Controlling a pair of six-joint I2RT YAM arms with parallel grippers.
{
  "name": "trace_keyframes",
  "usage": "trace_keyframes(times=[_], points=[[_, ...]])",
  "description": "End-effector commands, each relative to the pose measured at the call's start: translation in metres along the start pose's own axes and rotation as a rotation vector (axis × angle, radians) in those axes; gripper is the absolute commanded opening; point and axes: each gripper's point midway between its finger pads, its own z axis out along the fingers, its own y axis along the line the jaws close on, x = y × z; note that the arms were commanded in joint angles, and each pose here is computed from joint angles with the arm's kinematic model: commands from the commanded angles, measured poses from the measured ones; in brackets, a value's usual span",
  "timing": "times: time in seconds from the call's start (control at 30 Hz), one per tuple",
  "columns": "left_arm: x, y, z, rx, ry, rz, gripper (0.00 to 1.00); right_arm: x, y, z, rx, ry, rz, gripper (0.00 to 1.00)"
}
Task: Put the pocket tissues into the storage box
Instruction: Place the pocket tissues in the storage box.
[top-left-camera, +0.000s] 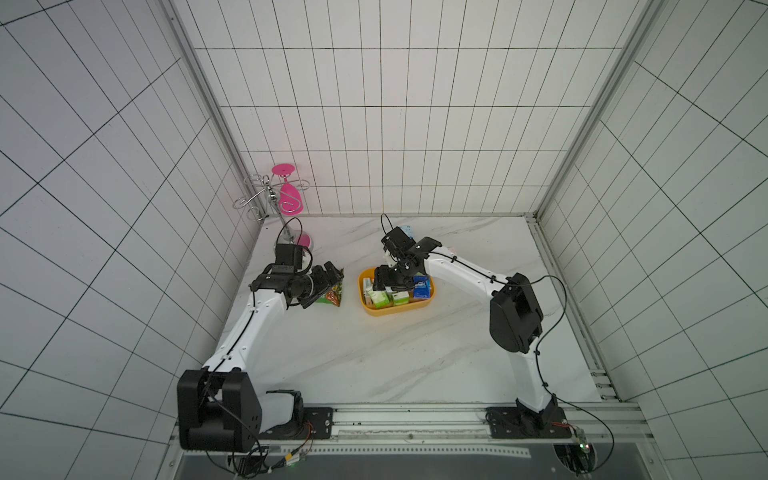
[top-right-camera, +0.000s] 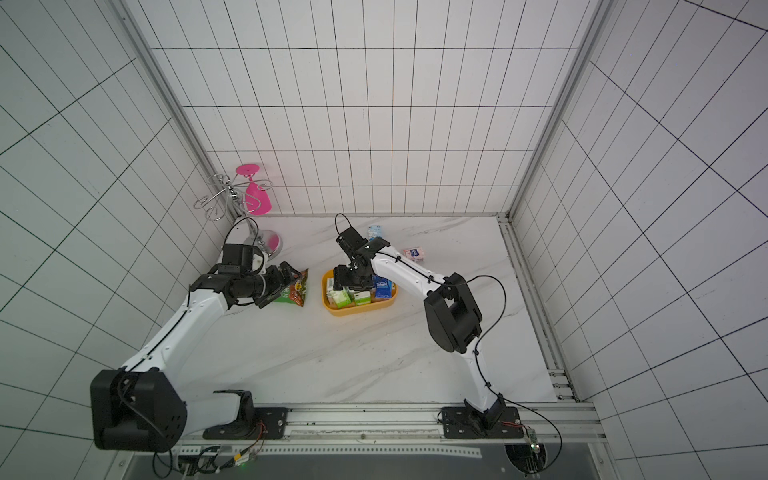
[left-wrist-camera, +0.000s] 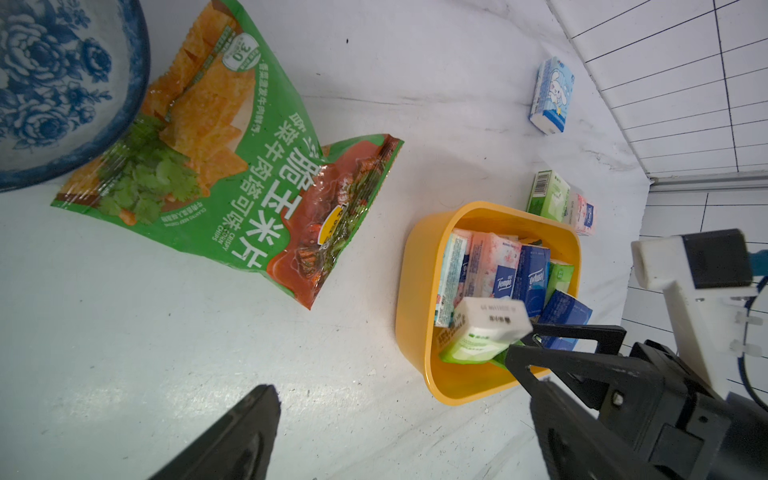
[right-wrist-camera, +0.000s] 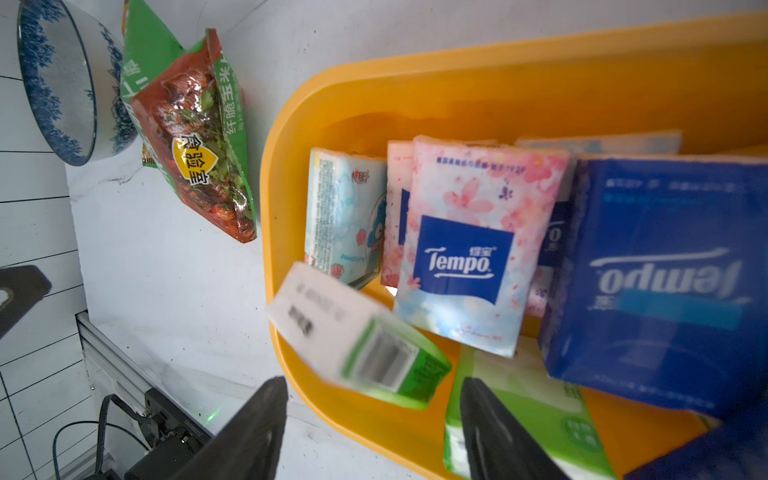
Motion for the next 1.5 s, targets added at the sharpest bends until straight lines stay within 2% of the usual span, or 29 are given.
trace_keyframes(times=[0.0, 0.13, 0.33, 0.47, 0.7, 0.8, 0.9, 1.03, 1.2, 1.27, 1.47], points=[[-0.005, -0.004, -0.001, 0.020, -0.014, 0.024, 0.97, -0.004, 0.009, -0.023, -0.008, -0.029, -0.023, 0.70], [-0.006, -0.004, -0.001, 0.020, -0.014, 0.024, 0.97, -0.003, 0.007, -0.026, 0.003, -0.035, -0.039, 0.65], [-0.003, -0.003, 0.000, 0.023, 0.000, 0.031, 0.97, -0.012, -0.002, -0.046, 0.032, -0.089, -0.064, 0.65], [0.000, -0.008, 0.002, 0.042, 0.034, 0.026, 0.97, -0.027, -0.025, -0.063, 0.039, -0.120, -0.019, 0.66], [-0.011, -0.021, 0.005, 0.041, 0.044, 0.050, 0.97, -0.066, -0.104, -0.100, 0.100, -0.190, 0.059, 0.72], [-0.017, -0.032, 0.007, 0.038, 0.057, 0.060, 0.97, -0.076, -0.142, -0.110, 0.137, -0.175, 0.044, 0.75], [-0.021, -0.044, 0.011, 0.027, 0.069, 0.086, 0.97, -0.085, -0.183, -0.120, 0.191, -0.166, 0.088, 0.77], [-0.027, -0.058, 0.019, 0.022, 0.081, 0.082, 0.98, -0.102, -0.230, -0.124, 0.182, -0.177, 0.168, 0.77], [-0.035, -0.072, 0.026, 0.037, 0.084, 0.082, 0.97, -0.125, -0.266, -0.114, 0.231, -0.180, 0.151, 0.84], [-0.037, -0.071, 0.030, 0.025, 0.082, 0.076, 0.97, -0.132, -0.275, -0.110, 0.245, -0.185, 0.203, 0.84], [-0.045, -0.073, 0.037, 0.026, 0.060, 0.031, 0.98, -0.134, -0.285, -0.097, 0.227, -0.197, 0.475, 0.83]])
